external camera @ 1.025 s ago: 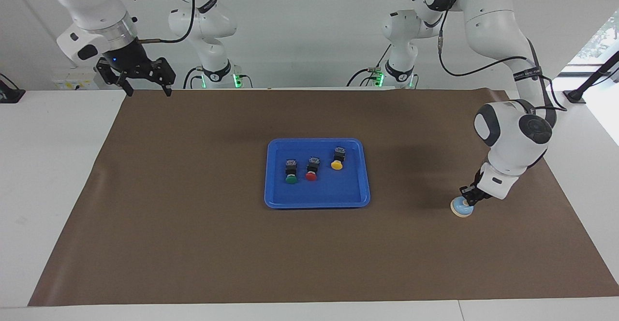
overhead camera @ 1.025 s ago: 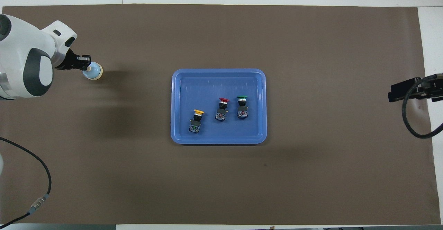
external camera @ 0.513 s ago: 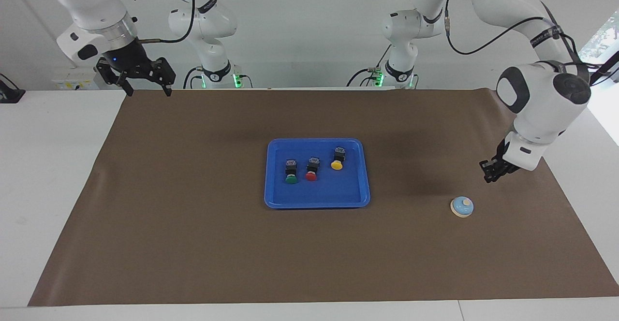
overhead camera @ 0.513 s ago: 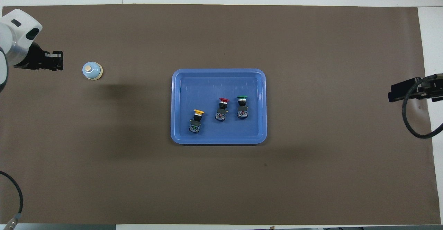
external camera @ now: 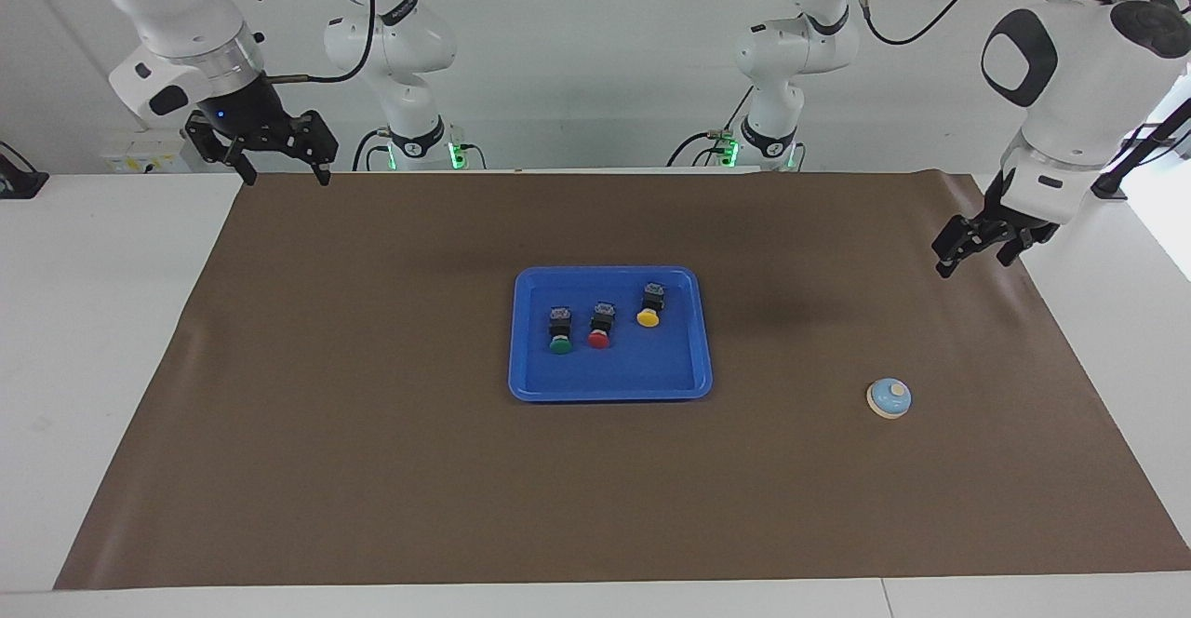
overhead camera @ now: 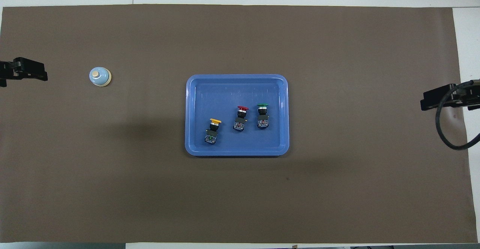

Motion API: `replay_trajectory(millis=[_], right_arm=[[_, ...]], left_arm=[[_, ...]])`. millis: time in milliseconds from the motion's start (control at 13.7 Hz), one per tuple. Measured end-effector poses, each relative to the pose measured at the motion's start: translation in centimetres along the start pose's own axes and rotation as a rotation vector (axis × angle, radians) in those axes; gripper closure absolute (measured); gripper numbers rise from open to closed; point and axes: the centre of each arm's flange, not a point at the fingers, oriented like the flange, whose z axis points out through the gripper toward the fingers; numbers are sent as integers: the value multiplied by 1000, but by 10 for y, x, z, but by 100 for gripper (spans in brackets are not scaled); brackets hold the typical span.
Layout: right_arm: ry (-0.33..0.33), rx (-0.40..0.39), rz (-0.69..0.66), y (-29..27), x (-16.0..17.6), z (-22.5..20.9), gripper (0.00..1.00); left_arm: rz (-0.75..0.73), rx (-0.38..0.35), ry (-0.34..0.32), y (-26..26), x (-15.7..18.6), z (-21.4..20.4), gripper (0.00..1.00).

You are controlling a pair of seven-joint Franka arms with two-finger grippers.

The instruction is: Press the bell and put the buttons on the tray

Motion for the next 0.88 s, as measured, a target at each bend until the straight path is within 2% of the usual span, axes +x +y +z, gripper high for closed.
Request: replay_trajectory(millis=[146, 439, 659, 879], right_arm=[[0, 0, 0, 0, 0, 0, 0], [0, 0, 0, 0, 0, 0, 0], [0, 0, 0, 0, 0, 0, 0], [0, 0, 0, 0, 0, 0, 0]], left_arm=[[3, 0, -5, 3, -6, -6, 0], [-7, -32, -97, 8, -16, 2, 0], [-15, -54, -139, 9, -21, 5, 0], [-8, -59, -148, 14, -23, 6, 0]])
